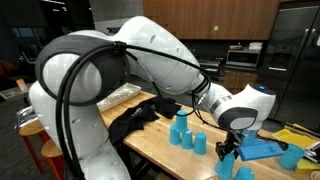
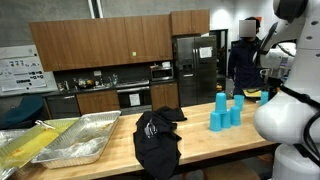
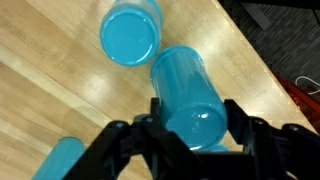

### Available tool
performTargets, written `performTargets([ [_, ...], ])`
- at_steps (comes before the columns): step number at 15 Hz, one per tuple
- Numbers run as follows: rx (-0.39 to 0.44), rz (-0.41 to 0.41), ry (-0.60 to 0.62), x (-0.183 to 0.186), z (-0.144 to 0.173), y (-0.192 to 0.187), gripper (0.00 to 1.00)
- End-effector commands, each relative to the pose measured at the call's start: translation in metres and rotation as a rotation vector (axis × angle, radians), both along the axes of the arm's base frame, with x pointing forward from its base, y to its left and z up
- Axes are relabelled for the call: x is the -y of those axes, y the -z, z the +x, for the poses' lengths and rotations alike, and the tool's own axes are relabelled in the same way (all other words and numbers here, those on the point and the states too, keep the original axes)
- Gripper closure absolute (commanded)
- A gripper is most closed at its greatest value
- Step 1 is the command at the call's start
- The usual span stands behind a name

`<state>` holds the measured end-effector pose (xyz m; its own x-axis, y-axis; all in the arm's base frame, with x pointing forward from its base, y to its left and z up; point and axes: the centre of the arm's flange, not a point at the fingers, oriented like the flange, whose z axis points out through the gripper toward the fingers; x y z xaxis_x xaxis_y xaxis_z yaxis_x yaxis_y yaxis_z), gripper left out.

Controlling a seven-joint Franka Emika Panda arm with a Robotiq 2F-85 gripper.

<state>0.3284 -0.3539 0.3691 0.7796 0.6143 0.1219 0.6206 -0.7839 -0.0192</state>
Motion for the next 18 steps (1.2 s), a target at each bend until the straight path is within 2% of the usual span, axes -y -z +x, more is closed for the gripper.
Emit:
performTargets([
  [1,-0.026,-0.030,-0.038,0.009,0.012,0.004,0.62],
  [16,-0.063,-0.020,-0.085,0.005,0.025,0.038,0.60],
  [17,-0.063,-0.019,-0.086,0.004,0.025,0.039,0.42],
  [18,-0.072,-0.018,-0.084,0.003,0.026,0.040,0.12],
])
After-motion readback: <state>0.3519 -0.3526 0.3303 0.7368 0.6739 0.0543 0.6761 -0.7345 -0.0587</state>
